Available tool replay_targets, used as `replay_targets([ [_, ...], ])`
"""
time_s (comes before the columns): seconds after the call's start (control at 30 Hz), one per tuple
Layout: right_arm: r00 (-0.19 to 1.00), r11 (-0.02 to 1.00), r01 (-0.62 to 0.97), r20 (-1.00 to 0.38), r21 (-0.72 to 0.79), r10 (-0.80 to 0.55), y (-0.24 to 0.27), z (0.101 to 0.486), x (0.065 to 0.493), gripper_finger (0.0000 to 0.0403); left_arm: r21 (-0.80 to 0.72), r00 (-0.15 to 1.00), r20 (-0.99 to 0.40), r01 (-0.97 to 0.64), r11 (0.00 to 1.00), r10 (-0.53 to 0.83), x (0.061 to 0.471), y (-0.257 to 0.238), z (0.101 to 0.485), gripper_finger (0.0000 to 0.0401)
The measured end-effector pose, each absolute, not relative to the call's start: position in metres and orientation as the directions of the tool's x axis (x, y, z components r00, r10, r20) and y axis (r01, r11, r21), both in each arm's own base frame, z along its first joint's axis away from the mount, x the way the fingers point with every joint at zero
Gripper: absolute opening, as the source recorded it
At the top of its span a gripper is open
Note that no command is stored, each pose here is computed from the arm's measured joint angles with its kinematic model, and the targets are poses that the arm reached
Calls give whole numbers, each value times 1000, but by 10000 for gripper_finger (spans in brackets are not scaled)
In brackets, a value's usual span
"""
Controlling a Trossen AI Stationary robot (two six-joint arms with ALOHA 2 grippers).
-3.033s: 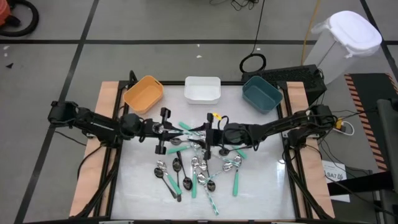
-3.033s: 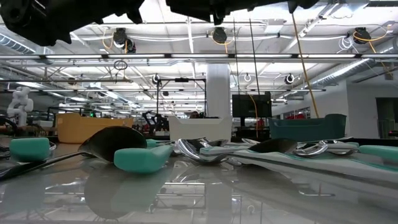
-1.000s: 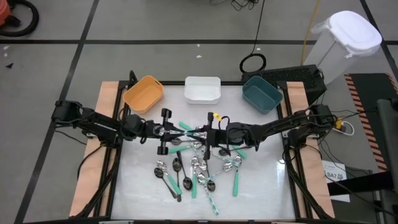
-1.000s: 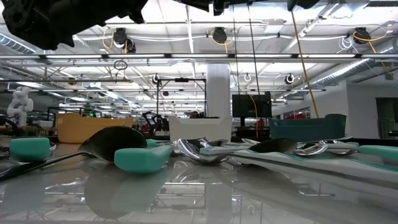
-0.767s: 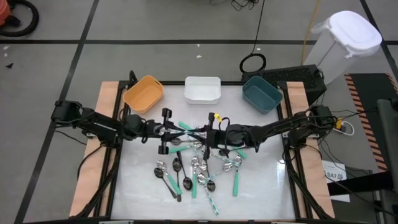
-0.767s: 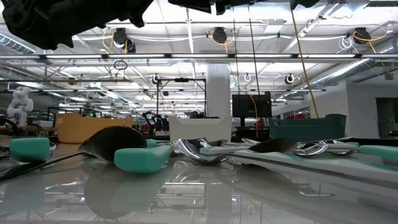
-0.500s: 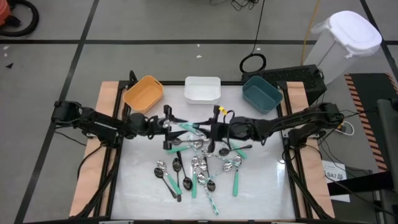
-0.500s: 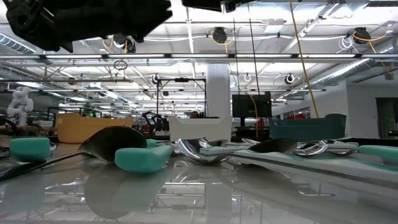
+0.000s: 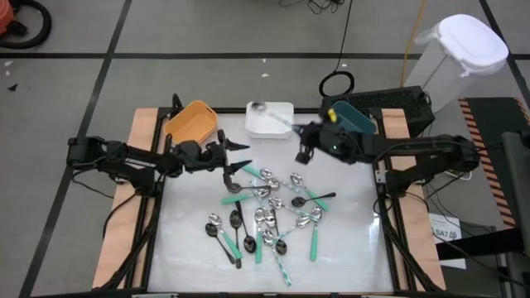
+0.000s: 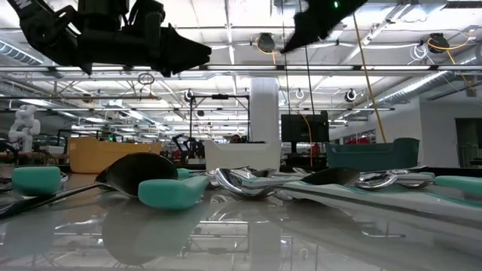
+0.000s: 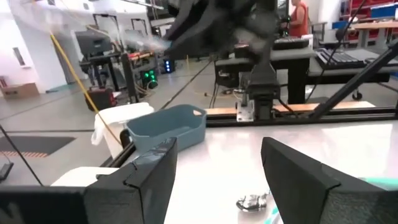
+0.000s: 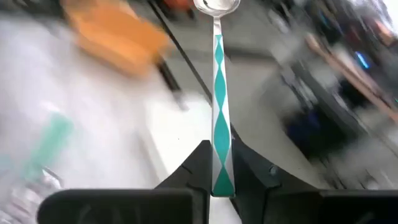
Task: Sort silverware by color (type)
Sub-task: Put the blue patterned spoon into the blue bin
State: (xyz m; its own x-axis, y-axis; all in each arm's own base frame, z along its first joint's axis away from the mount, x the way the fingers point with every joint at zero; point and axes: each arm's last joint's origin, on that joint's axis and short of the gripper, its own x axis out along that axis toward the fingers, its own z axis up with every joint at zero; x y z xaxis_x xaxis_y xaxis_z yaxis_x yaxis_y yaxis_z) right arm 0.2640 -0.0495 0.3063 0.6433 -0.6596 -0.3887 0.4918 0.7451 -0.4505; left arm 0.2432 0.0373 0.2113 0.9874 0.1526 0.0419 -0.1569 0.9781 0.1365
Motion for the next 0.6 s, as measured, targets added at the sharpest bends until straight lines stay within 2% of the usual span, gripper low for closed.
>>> replay_targets([
  [0.27, 391, 668, 583, -561, -463, -730, -88, 287, 238, 37, 138, 988, 32, -153, 979, 150, 243, 37, 210, 234],
  [0.6, 216, 625, 620, -663, -475, -717, -102, 278, 212, 38, 121, 990, -18, -140, 983, 143, 244, 36, 206, 234],
])
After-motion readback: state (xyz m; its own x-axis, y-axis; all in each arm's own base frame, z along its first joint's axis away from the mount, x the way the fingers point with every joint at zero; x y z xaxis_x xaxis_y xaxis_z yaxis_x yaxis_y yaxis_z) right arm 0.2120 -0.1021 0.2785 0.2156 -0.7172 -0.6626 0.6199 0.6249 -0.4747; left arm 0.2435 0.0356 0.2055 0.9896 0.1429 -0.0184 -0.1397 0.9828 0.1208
